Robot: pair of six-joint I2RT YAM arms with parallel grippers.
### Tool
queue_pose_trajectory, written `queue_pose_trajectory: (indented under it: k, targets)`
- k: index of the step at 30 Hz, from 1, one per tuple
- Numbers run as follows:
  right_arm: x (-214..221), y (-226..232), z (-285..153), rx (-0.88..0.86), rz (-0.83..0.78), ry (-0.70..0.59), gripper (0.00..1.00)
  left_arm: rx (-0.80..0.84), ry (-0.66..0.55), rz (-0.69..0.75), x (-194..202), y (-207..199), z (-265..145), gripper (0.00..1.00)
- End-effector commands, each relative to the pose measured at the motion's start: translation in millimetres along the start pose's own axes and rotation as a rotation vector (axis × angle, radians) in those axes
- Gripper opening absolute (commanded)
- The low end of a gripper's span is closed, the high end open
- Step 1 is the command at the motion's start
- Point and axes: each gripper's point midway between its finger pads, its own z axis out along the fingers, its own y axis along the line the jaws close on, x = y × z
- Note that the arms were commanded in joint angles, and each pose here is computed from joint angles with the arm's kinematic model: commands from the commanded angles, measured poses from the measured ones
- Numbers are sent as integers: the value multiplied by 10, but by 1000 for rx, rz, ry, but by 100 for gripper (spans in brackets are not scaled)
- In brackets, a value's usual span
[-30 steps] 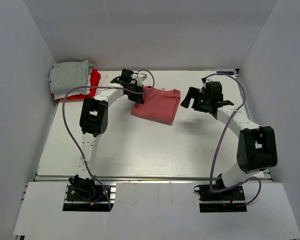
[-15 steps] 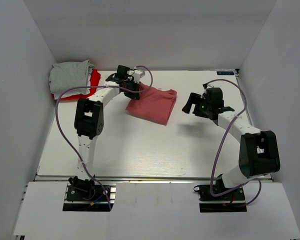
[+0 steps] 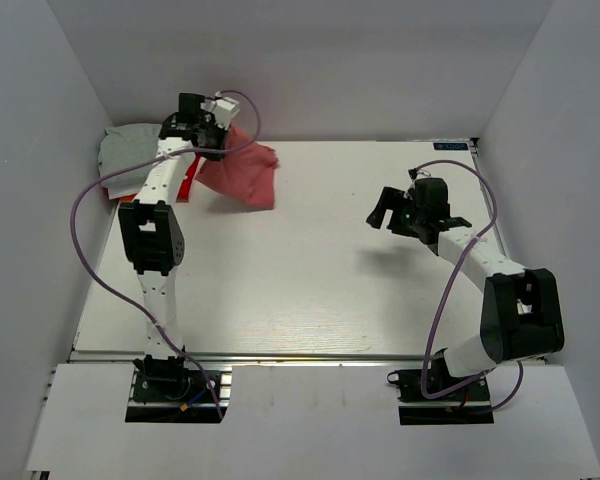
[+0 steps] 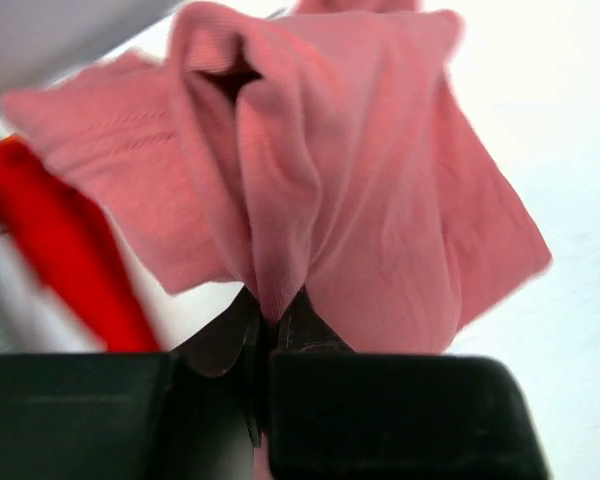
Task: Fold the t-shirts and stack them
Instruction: Put the neatly folded tshirt into the corner of the board with the left arm
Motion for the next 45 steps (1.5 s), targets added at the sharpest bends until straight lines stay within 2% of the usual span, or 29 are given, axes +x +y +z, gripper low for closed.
queue_pose_trajectory:
  k: [1, 5, 9, 14, 20, 26, 28, 32, 34, 36, 41, 44, 45]
  targets:
    - [-146, 27, -58, 1, -8, -54, 90, -126, -100, 96, -443, 374, -741, 0]
    - [-127, 61, -53, -10, 4, -45, 90, -230, -127, 64, -487, 821, -988, 0]
    - [-115, 78, -65, -15, 14, -41, 90, -301, -190, 71, -673, 1105, -1327, 0]
    - [-59, 60, -74, -16, 29, -34, 90, -340, -262, 93, -847, 1281, -1644, 0]
    - [-63, 63, -92, -12, 28, -42, 90, -416, -298, 76, -856, 1553, -2013, 0]
    - [-70, 77, -61, -21, 34, -35, 90, -465, -351, 42, -874, 1790, -2209, 0]
    - [-57, 75, -38, -19, 37, -27, 90, -464, -354, 33, -874, 1787, -2208, 0]
    - [-41, 87, -11, -24, 47, -15, 90, -536, -309, -30, -638, 2042, -2077, 0]
    - [-44, 103, 2, -31, 55, -13, 90, -677, -283, -103, -504, 2302, -2164, 0]
    - [-51, 118, 14, -36, 59, -12, 90, -739, -279, -139, -458, 2414, -2166, 0]
    - [-112, 148, 18, -35, 71, -10, 90, -704, -291, -196, -391, 2442, -1903, 0]
    - [-163, 153, 37, -32, 68, -19, 90, -783, -258, -278, -201, 2568, -1819, 0]
    - [-164, 142, 39, -27, 74, -18, 90, -832, -213, -296, -53, 2629, -1786, 0]
